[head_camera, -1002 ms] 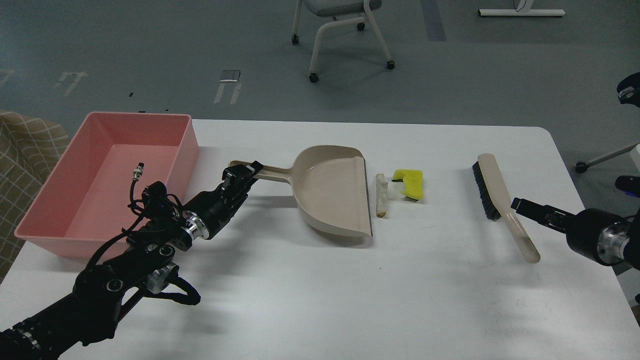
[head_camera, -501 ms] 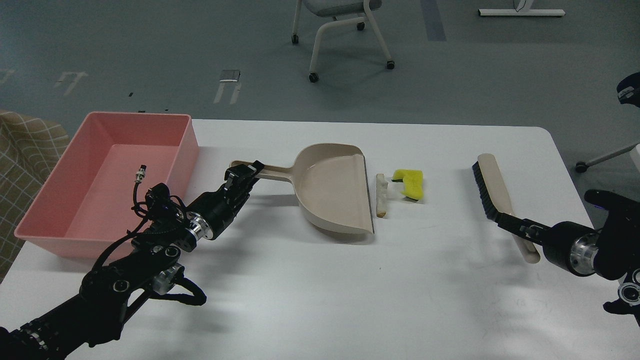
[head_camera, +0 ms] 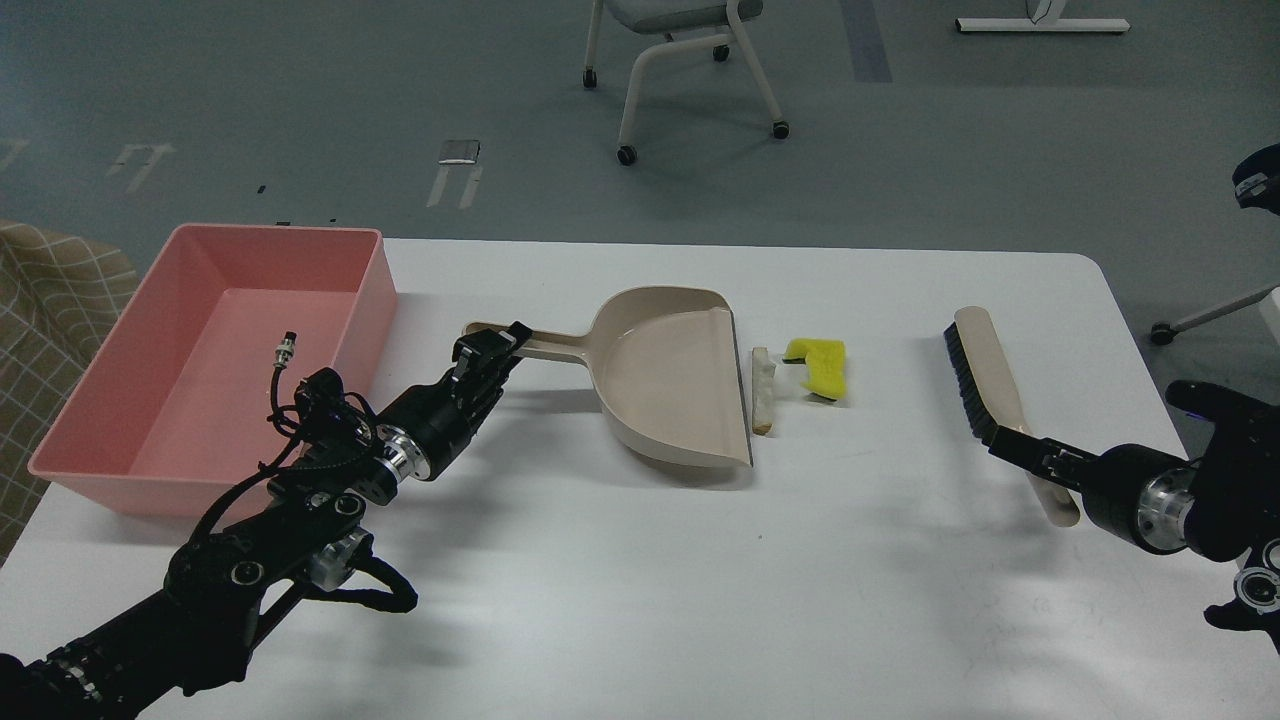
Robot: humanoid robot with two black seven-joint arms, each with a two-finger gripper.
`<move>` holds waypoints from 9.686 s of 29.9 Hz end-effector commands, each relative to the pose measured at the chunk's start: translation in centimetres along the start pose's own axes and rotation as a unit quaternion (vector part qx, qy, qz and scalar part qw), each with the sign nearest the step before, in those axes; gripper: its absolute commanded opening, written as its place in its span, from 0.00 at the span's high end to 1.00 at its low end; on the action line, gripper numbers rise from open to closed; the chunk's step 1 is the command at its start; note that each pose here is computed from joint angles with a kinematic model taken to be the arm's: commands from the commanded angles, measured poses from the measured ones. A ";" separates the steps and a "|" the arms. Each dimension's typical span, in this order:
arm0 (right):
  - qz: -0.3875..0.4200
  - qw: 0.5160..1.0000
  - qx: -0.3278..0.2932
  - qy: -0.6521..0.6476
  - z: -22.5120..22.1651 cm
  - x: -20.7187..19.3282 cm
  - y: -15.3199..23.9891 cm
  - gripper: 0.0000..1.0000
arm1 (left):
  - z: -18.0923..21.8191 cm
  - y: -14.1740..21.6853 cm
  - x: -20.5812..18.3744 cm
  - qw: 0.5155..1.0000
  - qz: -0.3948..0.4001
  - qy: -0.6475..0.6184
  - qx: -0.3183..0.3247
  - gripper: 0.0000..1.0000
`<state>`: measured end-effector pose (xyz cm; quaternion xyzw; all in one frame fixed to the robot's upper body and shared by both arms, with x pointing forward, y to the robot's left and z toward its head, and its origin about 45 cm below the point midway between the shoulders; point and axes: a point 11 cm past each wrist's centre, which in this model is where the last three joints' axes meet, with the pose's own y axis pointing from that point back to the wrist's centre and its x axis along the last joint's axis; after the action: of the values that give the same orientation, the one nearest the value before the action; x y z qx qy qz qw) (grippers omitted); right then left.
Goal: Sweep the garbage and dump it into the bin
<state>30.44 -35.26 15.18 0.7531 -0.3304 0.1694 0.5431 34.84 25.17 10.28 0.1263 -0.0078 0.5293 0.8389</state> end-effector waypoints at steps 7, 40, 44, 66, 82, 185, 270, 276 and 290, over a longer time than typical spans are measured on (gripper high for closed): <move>-0.012 1.000 -0.005 0.006 0.2 -0.8 0.0 0.92 | 0.0 0.0 0.0 1.000 -0.001 0.000 -0.001 0.88; -0.057 0.991 0.104 0.057 -9.5 -3.4 -3.0 1.00 | -0.7 -0.3 -0.6 1.000 0.003 0.006 0.000 0.88; -0.064 0.988 0.123 0.069 -11.4 -3.9 -3.5 1.00 | -0.7 -0.3 -0.7 1.000 0.003 0.006 0.000 0.88; -0.063 0.974 0.191 0.104 -18.4 -3.6 -4.0 1.00 | -0.6 -0.3 -0.9 1.000 0.005 0.015 -0.007 0.88; -0.018 0.994 0.054 0.093 -5.6 2.4 0.0 1.00 | -0.4 -0.6 -1.0 1.000 0.014 0.017 -0.011 0.88; 0.120 0.784 0.330 -0.512 -3.9 11.0 2.5 0.03 | 19.8 24.3 29.6 0.870 0.125 -0.466 0.104 0.87; 0.111 0.769 0.352 -0.522 -5.6 10.9 1.9 0.00 | 5.9 1.8 7.0 0.999 0.025 -0.023 -0.042 0.02; 0.111 0.769 0.349 -0.524 -5.4 10.9 1.8 0.00 | 12.2 2.4 6.6 0.993 -0.001 -0.024 -0.117 0.02; 0.165 0.744 0.362 -0.537 -3.2 13.4 4.0 0.00 | 15.3 5.0 17.3 0.954 0.146 0.168 -0.202 0.02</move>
<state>37.94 -35.44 26.28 0.8081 -0.5811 -0.0790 -0.0561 39.45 36.26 29.48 -0.0920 -0.0499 0.6175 0.7796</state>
